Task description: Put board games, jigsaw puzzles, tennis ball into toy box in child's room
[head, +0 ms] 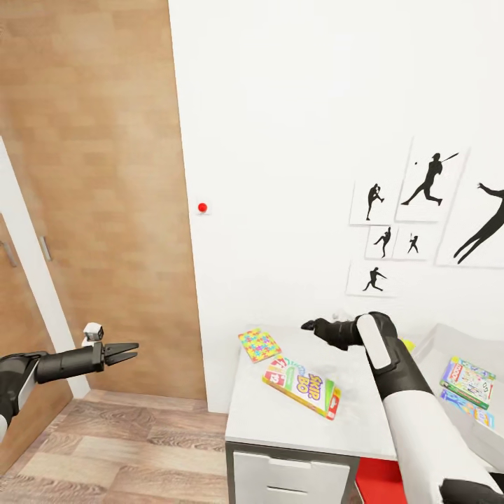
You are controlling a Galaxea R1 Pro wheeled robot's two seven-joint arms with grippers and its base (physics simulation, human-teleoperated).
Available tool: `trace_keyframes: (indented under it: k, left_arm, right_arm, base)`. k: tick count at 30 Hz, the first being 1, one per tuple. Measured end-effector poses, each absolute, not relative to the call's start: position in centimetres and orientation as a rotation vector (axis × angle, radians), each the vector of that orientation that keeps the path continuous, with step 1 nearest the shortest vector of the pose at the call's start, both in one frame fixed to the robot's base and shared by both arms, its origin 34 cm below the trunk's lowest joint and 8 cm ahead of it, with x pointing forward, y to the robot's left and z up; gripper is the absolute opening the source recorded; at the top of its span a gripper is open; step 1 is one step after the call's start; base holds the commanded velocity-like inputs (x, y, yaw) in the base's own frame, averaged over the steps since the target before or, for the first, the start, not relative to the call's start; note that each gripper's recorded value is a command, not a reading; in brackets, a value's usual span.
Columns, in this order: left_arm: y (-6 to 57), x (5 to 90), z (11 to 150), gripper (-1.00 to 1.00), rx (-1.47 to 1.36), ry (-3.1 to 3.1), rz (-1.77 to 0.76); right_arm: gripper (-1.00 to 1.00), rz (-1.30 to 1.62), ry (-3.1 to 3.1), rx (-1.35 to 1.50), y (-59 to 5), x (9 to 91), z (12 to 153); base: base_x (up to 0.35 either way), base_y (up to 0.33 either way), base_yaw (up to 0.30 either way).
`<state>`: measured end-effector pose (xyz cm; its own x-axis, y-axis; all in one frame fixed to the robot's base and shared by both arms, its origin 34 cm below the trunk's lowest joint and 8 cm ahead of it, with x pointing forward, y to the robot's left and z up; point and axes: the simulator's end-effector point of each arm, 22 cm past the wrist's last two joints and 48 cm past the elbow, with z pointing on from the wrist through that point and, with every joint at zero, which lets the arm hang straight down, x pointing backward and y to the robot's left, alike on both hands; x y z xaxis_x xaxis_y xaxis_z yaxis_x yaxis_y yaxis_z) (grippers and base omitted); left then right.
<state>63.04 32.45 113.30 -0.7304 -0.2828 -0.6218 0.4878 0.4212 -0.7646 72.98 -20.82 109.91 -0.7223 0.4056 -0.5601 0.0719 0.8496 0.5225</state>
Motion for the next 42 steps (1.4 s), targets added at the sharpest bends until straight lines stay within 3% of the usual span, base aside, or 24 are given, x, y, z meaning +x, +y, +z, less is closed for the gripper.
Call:
trace_keyframes:
  k: [26,42]
  left_arm:
    - [32.4,63.0,113.3,1.00,0.172,1.963,-1.378]
    - [32.4,63.3,112.1,1.00,0.156,1.980,-1.386]
  right_arm:
    - [1.00,0.551,2.380,0.369,-21.6,73.1,108.6]
    - [1.00,0.523,2.363,0.413,-22.7,74.1,107.2]
  base:
    - [0.002,0.048,0.000]
    - [0.101,0.000,0.000]
